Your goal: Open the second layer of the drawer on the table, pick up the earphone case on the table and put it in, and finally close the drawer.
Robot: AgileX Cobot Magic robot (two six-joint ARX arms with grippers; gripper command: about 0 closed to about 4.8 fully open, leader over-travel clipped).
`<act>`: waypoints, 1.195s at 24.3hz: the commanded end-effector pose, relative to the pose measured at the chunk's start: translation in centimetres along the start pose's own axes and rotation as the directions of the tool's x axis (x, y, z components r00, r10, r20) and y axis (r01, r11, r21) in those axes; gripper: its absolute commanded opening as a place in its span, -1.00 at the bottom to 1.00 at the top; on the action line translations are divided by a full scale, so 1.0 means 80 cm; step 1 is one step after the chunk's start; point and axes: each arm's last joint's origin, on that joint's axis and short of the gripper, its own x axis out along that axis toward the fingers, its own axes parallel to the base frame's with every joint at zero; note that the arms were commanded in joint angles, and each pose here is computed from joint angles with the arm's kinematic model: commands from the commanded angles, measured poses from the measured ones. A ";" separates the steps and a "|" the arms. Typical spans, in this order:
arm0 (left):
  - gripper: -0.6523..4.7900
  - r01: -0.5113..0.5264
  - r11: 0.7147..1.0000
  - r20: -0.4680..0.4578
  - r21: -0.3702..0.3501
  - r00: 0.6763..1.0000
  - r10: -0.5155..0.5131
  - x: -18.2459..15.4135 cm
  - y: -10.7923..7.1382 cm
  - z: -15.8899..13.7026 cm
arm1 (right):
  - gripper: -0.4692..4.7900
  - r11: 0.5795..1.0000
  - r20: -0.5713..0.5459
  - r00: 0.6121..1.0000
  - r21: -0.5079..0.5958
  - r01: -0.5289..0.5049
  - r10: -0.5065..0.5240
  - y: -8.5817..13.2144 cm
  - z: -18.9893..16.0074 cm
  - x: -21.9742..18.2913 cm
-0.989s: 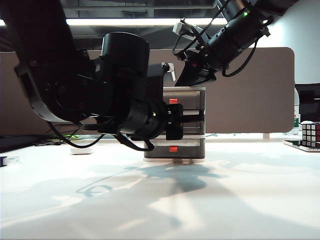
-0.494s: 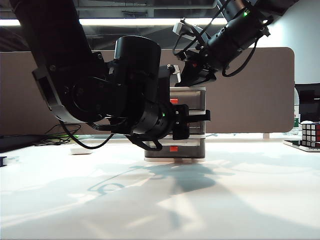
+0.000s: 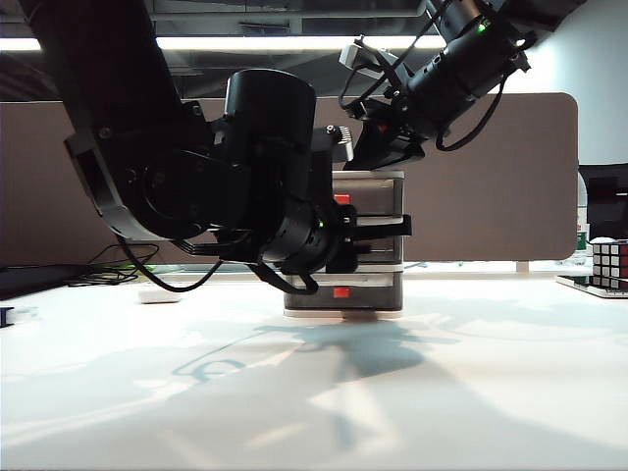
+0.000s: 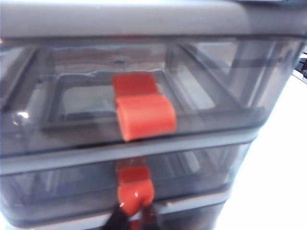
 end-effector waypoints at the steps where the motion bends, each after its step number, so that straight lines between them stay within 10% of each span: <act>1: -0.78 0.008 1.000 0.022 0.008 1.000 -0.008 -0.002 -0.007 0.004 | -0.83 1.000 -0.037 0.999 0.016 -0.011 0.012 0.002 -0.006 0.003; 12: -0.74 -0.078 0.992 -0.010 0.099 0.997 0.079 -0.023 -0.039 -0.006 | -0.83 1.000 -0.049 0.999 0.021 -0.014 0.015 0.003 -0.008 0.003; 19: 0.47 -0.089 0.993 -0.012 0.076 0.996 0.090 -0.020 -0.035 -0.006 | -0.83 1.000 -0.046 0.999 0.020 -0.014 0.015 0.003 -0.008 0.003; 29: 0.32 -0.128 0.992 0.032 -0.012 0.991 0.128 -0.009 -0.019 0.004 | -0.83 1.000 -0.035 0.999 0.015 -0.011 0.011 0.002 -0.006 0.003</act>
